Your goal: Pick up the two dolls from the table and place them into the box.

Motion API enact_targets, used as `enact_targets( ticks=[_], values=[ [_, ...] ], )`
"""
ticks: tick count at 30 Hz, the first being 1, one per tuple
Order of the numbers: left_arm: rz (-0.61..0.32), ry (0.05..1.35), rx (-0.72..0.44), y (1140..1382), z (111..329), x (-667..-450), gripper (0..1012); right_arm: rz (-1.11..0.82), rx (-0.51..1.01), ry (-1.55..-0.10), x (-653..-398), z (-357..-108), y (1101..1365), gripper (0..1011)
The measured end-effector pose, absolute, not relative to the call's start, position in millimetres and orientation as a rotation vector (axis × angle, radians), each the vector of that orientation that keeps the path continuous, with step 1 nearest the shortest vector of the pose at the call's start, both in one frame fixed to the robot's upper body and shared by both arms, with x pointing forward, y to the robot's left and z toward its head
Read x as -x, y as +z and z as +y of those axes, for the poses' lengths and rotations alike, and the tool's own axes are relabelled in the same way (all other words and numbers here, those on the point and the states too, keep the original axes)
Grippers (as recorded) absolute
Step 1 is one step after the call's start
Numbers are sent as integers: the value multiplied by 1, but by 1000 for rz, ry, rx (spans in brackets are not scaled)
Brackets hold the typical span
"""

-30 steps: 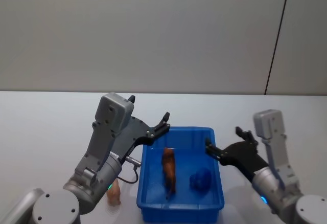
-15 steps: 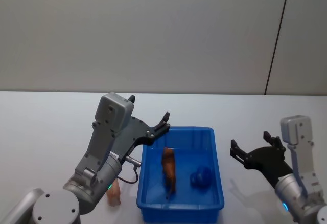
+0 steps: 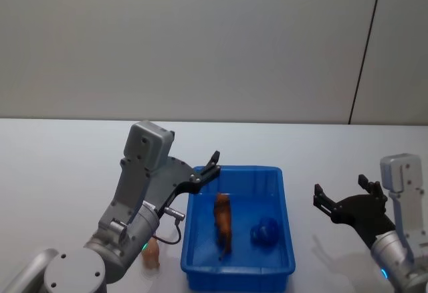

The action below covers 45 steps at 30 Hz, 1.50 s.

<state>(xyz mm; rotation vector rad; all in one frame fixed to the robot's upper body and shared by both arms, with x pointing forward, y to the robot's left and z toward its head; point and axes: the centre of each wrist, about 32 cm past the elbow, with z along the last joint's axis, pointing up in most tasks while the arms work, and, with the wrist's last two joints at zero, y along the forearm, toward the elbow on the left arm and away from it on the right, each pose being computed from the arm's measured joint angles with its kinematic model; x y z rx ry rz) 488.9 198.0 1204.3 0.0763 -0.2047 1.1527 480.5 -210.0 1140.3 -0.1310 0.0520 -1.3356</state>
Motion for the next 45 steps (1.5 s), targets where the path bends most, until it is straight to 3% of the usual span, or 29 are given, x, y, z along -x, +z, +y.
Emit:
enact_targets(
  ticks=[23,45],
  values=[
    [83,1318,-225,1202,198,-481,1001,53,133,-1349,-478,-213,1141,1001],
    [371,1427,-479,1192,196,-497,1001,52,134,-1351,-478,-213,1141,1001]
  ],
)
